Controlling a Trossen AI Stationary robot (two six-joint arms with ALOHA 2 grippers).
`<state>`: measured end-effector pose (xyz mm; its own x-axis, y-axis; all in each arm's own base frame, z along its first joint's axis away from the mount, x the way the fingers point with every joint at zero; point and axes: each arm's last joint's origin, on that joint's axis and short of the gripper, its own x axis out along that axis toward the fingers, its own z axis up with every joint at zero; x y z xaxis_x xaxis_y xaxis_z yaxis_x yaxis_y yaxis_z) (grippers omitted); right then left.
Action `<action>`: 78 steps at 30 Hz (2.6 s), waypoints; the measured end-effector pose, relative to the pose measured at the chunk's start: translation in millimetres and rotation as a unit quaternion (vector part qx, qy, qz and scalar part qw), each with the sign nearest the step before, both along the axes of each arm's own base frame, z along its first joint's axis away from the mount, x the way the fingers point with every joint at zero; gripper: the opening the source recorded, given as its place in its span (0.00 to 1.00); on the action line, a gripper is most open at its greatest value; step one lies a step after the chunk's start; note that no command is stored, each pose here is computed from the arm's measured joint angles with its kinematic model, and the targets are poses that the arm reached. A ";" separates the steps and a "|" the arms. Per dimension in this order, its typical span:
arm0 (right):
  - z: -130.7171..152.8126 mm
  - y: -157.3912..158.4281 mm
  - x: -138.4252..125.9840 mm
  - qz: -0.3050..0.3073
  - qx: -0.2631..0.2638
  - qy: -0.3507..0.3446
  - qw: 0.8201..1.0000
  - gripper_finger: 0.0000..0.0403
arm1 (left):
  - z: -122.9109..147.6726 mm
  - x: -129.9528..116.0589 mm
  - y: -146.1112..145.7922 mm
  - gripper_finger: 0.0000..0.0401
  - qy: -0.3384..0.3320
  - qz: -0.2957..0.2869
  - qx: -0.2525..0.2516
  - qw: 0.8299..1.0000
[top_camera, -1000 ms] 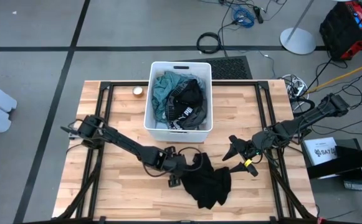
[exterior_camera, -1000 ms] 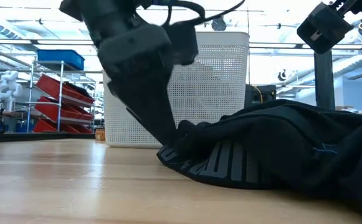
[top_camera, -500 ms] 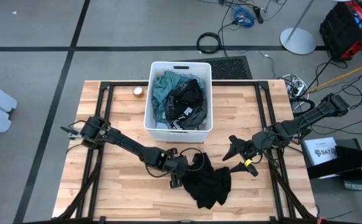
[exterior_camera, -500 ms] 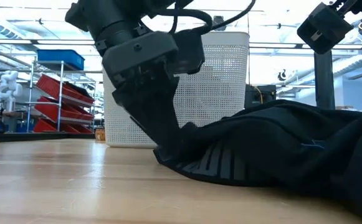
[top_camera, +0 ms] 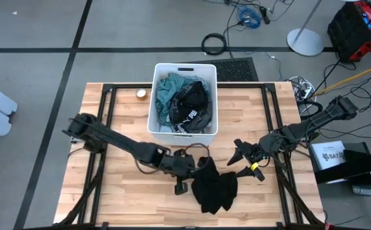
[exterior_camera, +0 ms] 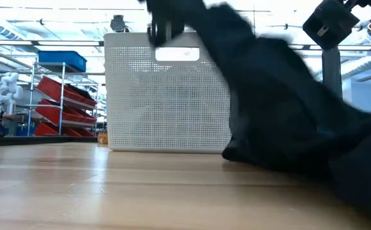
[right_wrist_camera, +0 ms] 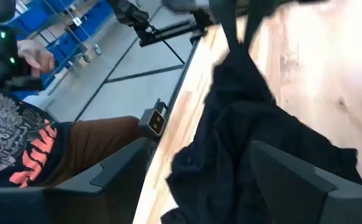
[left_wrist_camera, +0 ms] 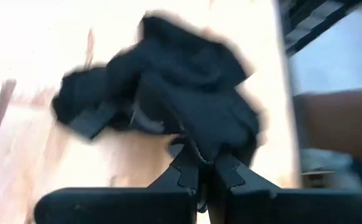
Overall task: Sort clothes
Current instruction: Put the black boxer into the white laundry bin
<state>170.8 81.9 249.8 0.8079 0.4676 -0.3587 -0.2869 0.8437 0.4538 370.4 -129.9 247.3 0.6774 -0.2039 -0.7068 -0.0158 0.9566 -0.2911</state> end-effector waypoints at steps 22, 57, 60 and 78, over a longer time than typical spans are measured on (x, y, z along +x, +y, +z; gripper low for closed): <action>37.7 23.7 -3.9 0.104 0.012 -0.234 0.967 0.67 | 181.8 -69.6 22.3 0.03 -0.306 -0.005 -0.112 0.946; -44.6 49.8 32.5 0.100 -0.098 -0.014 0.990 0.67 | 99.3 -2.1 45.1 0.03 -0.153 0.079 -0.066 0.983; -63.4 54.0 42.7 0.087 -0.119 0.009 0.989 0.67 | 98.1 -2.6 45.8 0.03 -0.148 0.084 -0.060 0.984; -129.7 54.0 68.2 -0.025 -0.247 0.063 0.967 0.67 | 94.7 -4.2 47.6 0.03 -0.132 0.098 -0.044 0.985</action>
